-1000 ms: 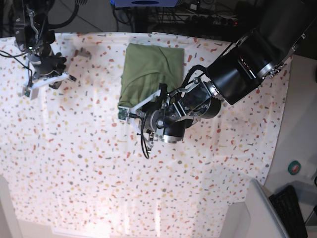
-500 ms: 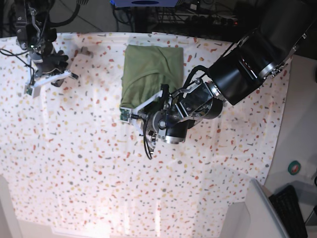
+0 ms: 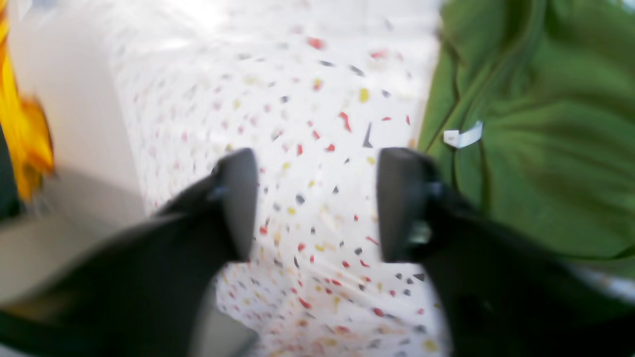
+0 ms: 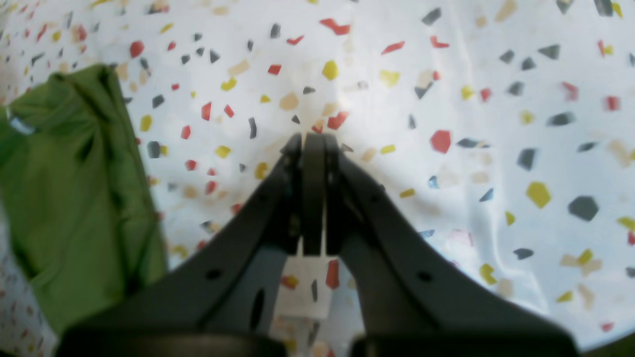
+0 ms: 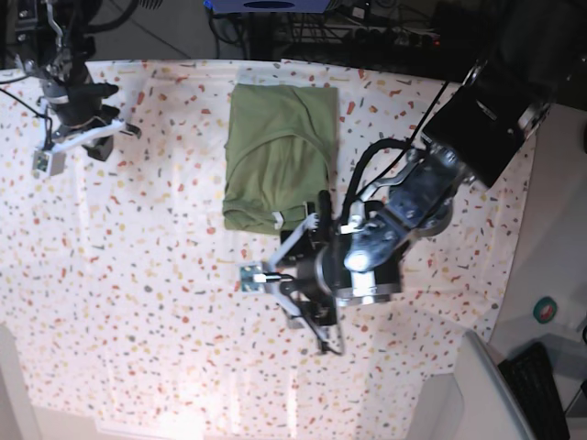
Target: Layout the t-shirt on the table in an organized manner, then fold the t-shirt properly
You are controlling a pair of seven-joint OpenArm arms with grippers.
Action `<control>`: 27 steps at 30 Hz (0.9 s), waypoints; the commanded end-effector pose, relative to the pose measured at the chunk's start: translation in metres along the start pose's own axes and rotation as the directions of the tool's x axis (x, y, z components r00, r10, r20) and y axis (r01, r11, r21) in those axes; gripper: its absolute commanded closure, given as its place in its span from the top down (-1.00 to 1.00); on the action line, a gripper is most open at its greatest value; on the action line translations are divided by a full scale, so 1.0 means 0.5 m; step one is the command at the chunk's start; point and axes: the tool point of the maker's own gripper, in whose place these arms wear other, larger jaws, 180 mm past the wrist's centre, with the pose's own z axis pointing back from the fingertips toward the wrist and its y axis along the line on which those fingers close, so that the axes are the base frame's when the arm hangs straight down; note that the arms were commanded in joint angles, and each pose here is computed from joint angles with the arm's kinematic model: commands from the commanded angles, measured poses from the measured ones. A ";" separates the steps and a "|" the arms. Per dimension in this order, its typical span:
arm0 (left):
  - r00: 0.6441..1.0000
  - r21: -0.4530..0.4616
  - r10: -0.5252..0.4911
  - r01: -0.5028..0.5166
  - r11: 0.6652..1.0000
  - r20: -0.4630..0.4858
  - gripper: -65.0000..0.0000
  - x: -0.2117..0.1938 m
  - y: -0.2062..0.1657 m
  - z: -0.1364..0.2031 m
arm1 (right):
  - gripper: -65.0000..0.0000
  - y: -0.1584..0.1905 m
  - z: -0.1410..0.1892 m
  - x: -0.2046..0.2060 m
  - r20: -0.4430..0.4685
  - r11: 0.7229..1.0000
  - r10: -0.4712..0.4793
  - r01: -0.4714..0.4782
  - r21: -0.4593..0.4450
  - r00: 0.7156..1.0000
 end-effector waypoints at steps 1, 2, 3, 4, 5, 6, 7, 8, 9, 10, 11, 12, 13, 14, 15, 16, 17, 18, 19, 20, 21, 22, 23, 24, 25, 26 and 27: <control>0.998 0.058 0.056 -0.057 0.997 0.025 -0.45 -0.006 0.026 0.036 | -1.00 -0.016 0.026 0.025 0.042 1.000 0.028 -0.028 -0.015 0.999; 0.992 0.088 0.114 -0.118 0.989 0.052 -0.87 -0.018 0.026 0.067 | -1.00 -0.019 0.049 0.023 0.042 0.999 0.040 -0.040 -0.015 0.998; 0.983 0.112 0.169 -0.177 0.978 0.074 -1.00 -0.034 0.016 0.097 | -1.00 -0.029 0.073 0.024 0.044 0.998 0.057 -0.056 -0.023 0.997; 0.972 0.136 0.218 -0.228 0.964 0.084 -1.00 -0.052 0.004 0.125 | -1.00 -0.045 0.098 0.021 0.038 0.997 0.073 -0.071 -0.040 0.997; 0.960 0.152 0.267 -0.276 0.949 0.079 -1.00 -0.077 -0.015 0.147 | -1.00 -0.061 0.120 0.012 0.023 0.995 0.088 -0.086 -0.057 0.996; 0.949 0.153 0.308 -0.315 0.937 0.064 -1.00 -0.100 -0.039 0.160 | -1.00 -0.078 0.140 -0.002 0.000 0.992 0.097 -0.097 -0.076 0.995; 0.932 0.152 0.360 -0.361 0.920 0.038 -1.00 -0.133 -0.066 0.169 | -1.00 -0.097 0.159 -0.020 -0.031 0.989 0.107 -0.109 -0.097 0.994; 0.914 0.145 0.406 -0.402 0.904 0.002 -1.00 -0.166 -0.096 0.174 | -1.00 -0.122 0.178 -0.038 -0.064 0.985 0.115 -0.122 -0.124 0.991; 0.897 0.140 0.442 -0.434 0.890 -0.031 -1.00 -0.194 -0.122 0.179 | -1.00 -0.143 0.196 -0.063 -0.105 0.980 0.117 -0.132 -0.146 0.988; 0.873 0.138 0.481 -0.469 0.872 -0.074 -1.00 -0.229 -0.152 0.188 | -1.00 -0.164 0.220 -0.089 -0.150 0.975 0.119 -0.144 -0.167 0.982; 0.846 0.137 0.521 -0.506 0.852 -0.114 -1.00 -0.263 -0.186 0.200 | -1.00 -0.181 0.240 -0.114 -0.193 0.971 0.120 -0.156 -0.183 0.974; 0.817 0.136 0.554 -0.538 0.832 -0.161 -1.00 -0.295 -0.224 0.214 | -1.00 -0.200 0.258 -0.143 -0.243 0.965 0.120 -0.170 -0.198 0.963; 0.786 0.130 0.581 -0.567 0.814 -0.210 -1.00 -0.325 -0.266 0.230 | -1.00 -0.223 0.281 -0.181 -0.303 0.959 0.114 -0.185 -0.216 0.946; 0.758 0.121 0.600 -0.590 0.798 -0.256 -1.00 -0.348 -0.307 0.246 | -1.00 -0.245 0.302 -0.213 -0.357 0.952 0.108 -0.200 -0.231 0.928; 0.732 0.101 0.608 -0.610 0.786 -0.309 -1.00 -0.366 -0.359 0.264 | -1.00 -0.264 0.323 -0.246 -0.405 0.946 0.095 -0.210 -0.247 0.909; 0.710 0.074 0.610 -0.629 0.774 -0.350 -1.00 -0.375 -0.406 0.278 | -1.00 -0.274 0.338 -0.278 -0.448 0.944 0.082 -0.214 -0.252 0.890; 0.686 0.039 0.609 -0.651 0.758 -0.398 -1.00 -0.382 -0.462 0.297 | -1.00 -0.282 0.353 -0.321 -0.503 0.944 0.073 -0.222 -0.243 0.861; 0.665 0.000 0.602 -0.671 0.742 -0.443 -1.00 -0.384 -0.517 0.316 | -1.00 -0.288 0.361 -0.355 -0.552 0.947 0.083 -0.238 -0.217 0.830; 0.644 -0.035 0.595 -0.692 0.721 -0.481 -1.00 -0.384 -0.566 0.331 | -1.00 -0.296 0.362 -0.383 -0.595 0.949 0.107 -0.259 -0.177 0.796; 0.626 -0.063 0.594 -0.713 0.698 -0.506 -1.00 -0.383 -0.606 0.342 | -1.00 -0.296 0.360 -0.412 -0.631 0.954 0.128 -0.268 -0.132 0.765; 0.608 -0.092 0.605 -0.740 0.666 -0.513 -1.00 -0.378 -0.646 0.348 | -1.00 -0.290 0.348 -0.444 -0.662 0.960 0.152 -0.269 -0.078 0.734; 0.583 -0.117 0.633 -0.776 0.620 -0.510 -1.00 -0.370 -0.691 0.346 | -1.00 -0.295 0.338 -0.471 -0.692 0.960 0.173 -0.277 -0.040 0.701; 0.545 -0.126 0.673 -0.815 0.566 -0.500 -1.00 -0.364 -0.729 0.341 | -1.00 -0.307 0.328 -0.491 -0.715 0.957 0.188 -0.291 -0.023 0.673; 0.494 -0.131 0.724 -0.857 0.498 -0.482 -1.00 -0.357 -0.771 0.329 | -1.00 -0.322 0.309 -0.508 -0.736 0.950 0.203 -0.311 -0.010 0.646; 0.433 -0.137 0.767 -0.896 0.422 -0.474 -1.00 -0.354 -0.820 0.321 | -1.00 -0.339 0.297 -0.530 -0.763 0.943 0.217 -0.334 0.001 0.609; 0.376 -0.141 0.800 -0.925 0.353 -0.467 -1.00 -0.351 -0.862 0.314 | -1.00 -0.354 0.284 -0.548 -0.786 0.935 0.228 -0.354 0.012 0.575; 0.310 -0.138 0.837 -0.951 0.278 -0.450 -1.00 -0.348 -0.900 0.301 | -1.00 -0.366 0.271 -0.571 -0.810 0.926 0.241 -0.377 0.026 0.534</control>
